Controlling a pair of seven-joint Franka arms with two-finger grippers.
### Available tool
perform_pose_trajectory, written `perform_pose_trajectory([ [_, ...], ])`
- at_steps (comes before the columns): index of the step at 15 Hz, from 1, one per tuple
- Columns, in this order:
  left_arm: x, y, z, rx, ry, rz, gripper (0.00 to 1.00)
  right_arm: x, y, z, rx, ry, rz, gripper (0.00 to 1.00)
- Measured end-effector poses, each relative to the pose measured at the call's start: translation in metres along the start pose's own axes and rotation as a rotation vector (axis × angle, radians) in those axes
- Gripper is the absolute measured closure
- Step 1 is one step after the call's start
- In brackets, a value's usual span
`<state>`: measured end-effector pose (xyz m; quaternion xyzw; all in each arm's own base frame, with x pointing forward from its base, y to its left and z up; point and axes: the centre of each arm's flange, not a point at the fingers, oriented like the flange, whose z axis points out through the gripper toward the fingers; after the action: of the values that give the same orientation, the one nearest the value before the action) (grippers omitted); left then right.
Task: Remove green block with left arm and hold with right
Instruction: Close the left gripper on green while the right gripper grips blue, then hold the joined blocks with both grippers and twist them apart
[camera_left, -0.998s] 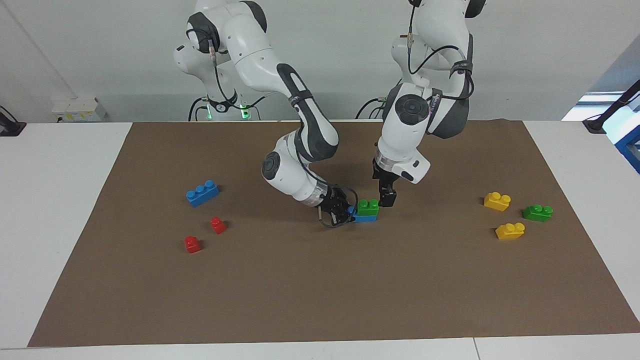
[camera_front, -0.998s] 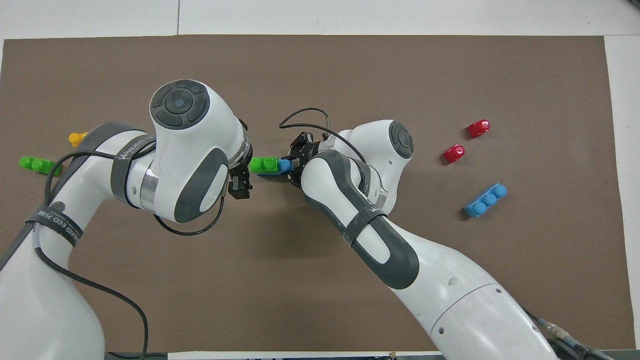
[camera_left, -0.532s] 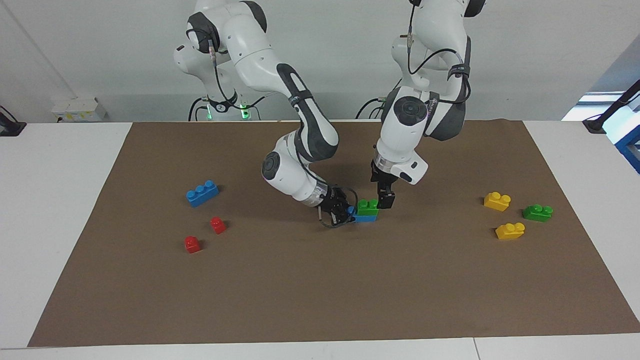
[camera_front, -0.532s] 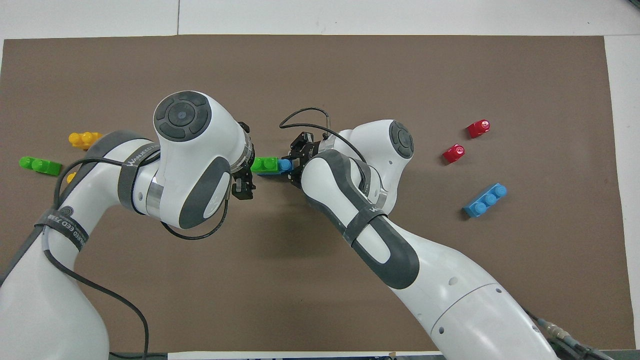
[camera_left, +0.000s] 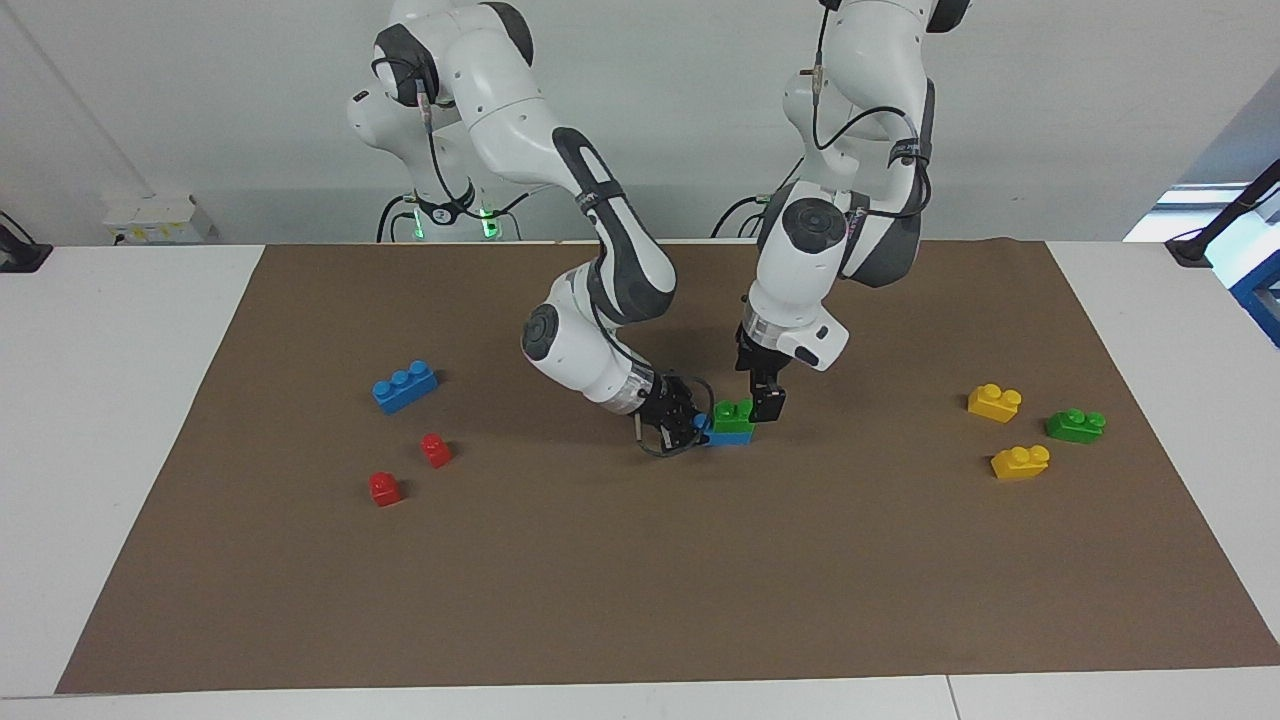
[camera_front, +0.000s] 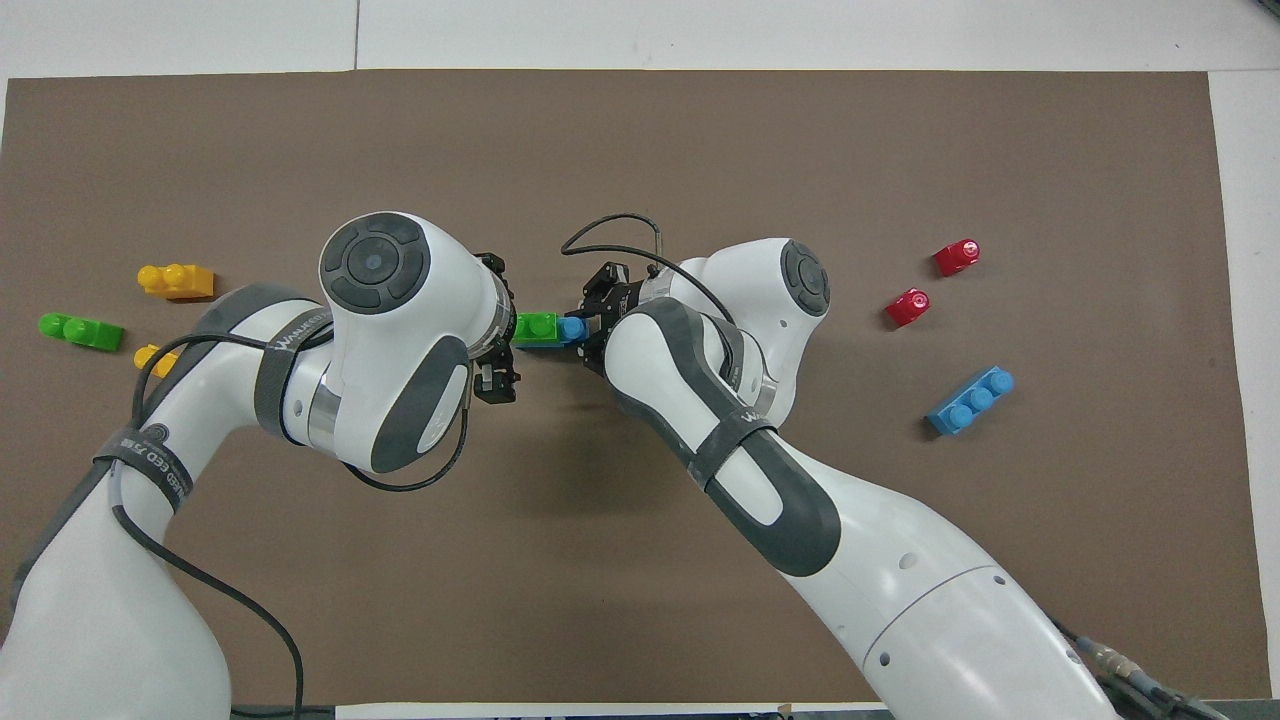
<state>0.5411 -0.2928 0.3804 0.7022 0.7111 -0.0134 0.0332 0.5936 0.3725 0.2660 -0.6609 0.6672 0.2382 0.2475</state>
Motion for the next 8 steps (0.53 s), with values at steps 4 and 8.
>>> perform_pose_trajectory([
  [4,-0.004,-0.002,0.002,-0.018,-0.010,-0.010,0.00,0.002,-0.002,-0.002,0.004,0.002,0.002,0.66],
  [8,-0.011,-0.004,0.012,-0.023,-0.016,-0.022,0.00,0.004,-0.004,-0.004,0.009,0.003,0.006,0.66],
])
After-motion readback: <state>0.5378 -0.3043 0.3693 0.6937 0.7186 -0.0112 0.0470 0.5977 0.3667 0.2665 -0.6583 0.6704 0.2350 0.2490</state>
